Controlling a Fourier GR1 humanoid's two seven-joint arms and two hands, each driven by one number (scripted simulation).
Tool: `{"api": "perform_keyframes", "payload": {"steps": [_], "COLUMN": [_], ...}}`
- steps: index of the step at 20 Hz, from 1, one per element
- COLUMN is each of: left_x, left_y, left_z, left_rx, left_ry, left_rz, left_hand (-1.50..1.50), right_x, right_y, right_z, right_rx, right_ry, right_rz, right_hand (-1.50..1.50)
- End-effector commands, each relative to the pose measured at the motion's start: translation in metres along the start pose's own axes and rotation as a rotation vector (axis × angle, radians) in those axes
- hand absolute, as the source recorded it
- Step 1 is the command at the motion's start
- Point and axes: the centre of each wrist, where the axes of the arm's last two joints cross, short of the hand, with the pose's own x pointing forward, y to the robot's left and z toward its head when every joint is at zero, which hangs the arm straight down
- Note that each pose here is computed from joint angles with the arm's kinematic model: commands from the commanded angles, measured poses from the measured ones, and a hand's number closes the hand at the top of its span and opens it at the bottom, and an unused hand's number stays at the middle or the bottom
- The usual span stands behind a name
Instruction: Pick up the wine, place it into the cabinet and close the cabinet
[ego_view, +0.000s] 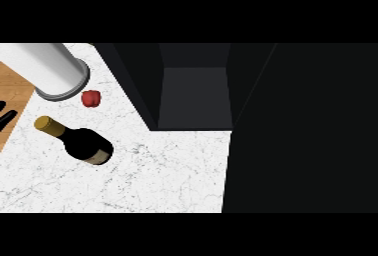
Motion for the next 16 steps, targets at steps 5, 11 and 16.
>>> {"api": "perform_keyframes", "payload": {"steps": [5,11,16], "left_x": [-0.03,-0.064,-0.086], "left_y": [0.017,0.033,0.039], "left_z": [-0.031,-0.008,-0.019], "left_rx": [-0.003,0.048,0.066], "left_ry": [0.063,0.031,0.045], "left_rz": [0.001,-0.028,-0.034], "left_hand": [-1.5,-1.5,-1.5], "right_x": [0.024,0.037,0.022], "right_y": [0.002,0.005,0.013], "right_z": [0.016,0.027,0.012], "right_rx": [0.039,0.047,0.024], "right_ry": [-0.057,-0.056,-0.066], "right_rz": [-0.045,-0.055,-0.058], "right_hand": [-1.5,-1.5,-1.5]}}
